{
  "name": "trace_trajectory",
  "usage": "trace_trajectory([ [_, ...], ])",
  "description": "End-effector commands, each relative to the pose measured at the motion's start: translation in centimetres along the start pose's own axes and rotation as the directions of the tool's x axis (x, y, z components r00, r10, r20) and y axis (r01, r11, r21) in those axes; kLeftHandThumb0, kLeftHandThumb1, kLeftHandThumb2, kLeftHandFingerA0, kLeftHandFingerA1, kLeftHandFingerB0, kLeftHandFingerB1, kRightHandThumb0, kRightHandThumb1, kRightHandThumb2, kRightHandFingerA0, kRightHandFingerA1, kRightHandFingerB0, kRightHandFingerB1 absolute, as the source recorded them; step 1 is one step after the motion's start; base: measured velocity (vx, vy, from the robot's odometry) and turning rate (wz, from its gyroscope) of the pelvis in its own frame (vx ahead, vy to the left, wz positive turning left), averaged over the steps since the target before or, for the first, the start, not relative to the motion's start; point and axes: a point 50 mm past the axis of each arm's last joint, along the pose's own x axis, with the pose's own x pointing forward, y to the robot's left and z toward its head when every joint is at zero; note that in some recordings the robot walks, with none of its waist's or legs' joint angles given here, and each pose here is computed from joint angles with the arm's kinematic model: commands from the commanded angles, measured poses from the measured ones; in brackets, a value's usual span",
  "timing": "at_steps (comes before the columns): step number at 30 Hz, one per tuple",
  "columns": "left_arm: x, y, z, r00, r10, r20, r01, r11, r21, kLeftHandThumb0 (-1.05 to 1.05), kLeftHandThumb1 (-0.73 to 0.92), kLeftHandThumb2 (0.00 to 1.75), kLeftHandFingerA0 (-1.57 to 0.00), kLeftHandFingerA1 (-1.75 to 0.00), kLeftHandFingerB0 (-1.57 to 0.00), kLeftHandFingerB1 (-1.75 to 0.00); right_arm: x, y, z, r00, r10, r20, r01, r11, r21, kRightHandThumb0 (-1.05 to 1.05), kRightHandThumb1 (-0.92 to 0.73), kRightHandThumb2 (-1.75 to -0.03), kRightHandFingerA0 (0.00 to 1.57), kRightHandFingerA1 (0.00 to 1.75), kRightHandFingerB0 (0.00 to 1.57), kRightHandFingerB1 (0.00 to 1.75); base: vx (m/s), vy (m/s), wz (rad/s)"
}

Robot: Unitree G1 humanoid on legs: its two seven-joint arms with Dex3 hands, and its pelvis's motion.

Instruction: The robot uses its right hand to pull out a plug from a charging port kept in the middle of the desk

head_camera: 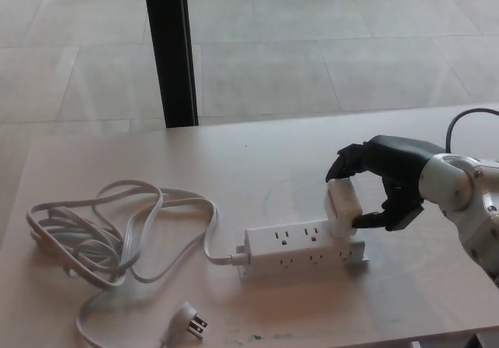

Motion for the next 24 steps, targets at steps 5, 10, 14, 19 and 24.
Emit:
trace_trajectory([
  [5, -0.2, 0.2, 0.0, 1.0, 0.008, 0.016, -0.008, 1.0, -0.002, -0.72, 0.8, 1.14, -0.5, -0.59, -0.27, -0.51, 0.0, 4.4, -1.5, 0.977, 0.119, -0.177, -0.138, 0.986, -0.096, -0.36, -0.6, -0.7, 0.81, 1.65, 0.84, 0.86, 0.0, 0.0, 0.0],
  [10, 0.0, 0.1, -0.1, 1.0, 0.013, 0.01, -0.013, 1.0, -0.009, -0.81, 0.92, 0.8, -0.56, -0.49, -0.31, -0.39, -0.2, 5.3, -1.6, 0.969, 0.101, -0.227, -0.14, 0.976, -0.164, -0.4, -0.72, -0.68, 0.81, 1.64, 0.76, 0.65, 0.0, 0.0, 0.0],
  [14, 0.0, 0.1, 0.1, 1.0, 0.011, 0.012, -0.011, 1.0, 0.001, -0.76, 0.82, 1.16, -0.53, -0.6, -0.27, -0.5, -0.2, 6.3, -1.8, 0.965, 0.085, -0.247, -0.129, 0.977, -0.169, -0.34, -0.74, -0.68, 0.79, 1.67, 0.74, 0.66, 0.0, 0.0, 0.0],
  [19, -0.1, 0.1, 0.0, 1.0, 0.004, 0.02, -0.004, 1.0, 0.0, -0.82, 0.92, 0.82, -0.59, -0.51, -0.3, -0.38, -0.2, 7.7, -1.2, 0.977, 0.03, -0.213, -0.071, 0.979, -0.191, -0.44, -0.83, -0.67, 0.78, 1.73, 0.69, 0.94, 0.0, 0.0, 0.0],
  [24, -0.1, -0.1, 0.1, 1.0, 0.005, 0.031, -0.006, 1.0, 0.013, -0.82, 0.92, 0.82, -0.57, -0.49, -0.34, -0.4, -0.4, 8.1, -0.9, 0.983, -0.02, -0.185, -0.014, 0.984, -0.178, -0.42, -0.8, -0.78, 0.85, 1.74, 0.67, 0.83, 0.0, 0.0, 0.0],
])
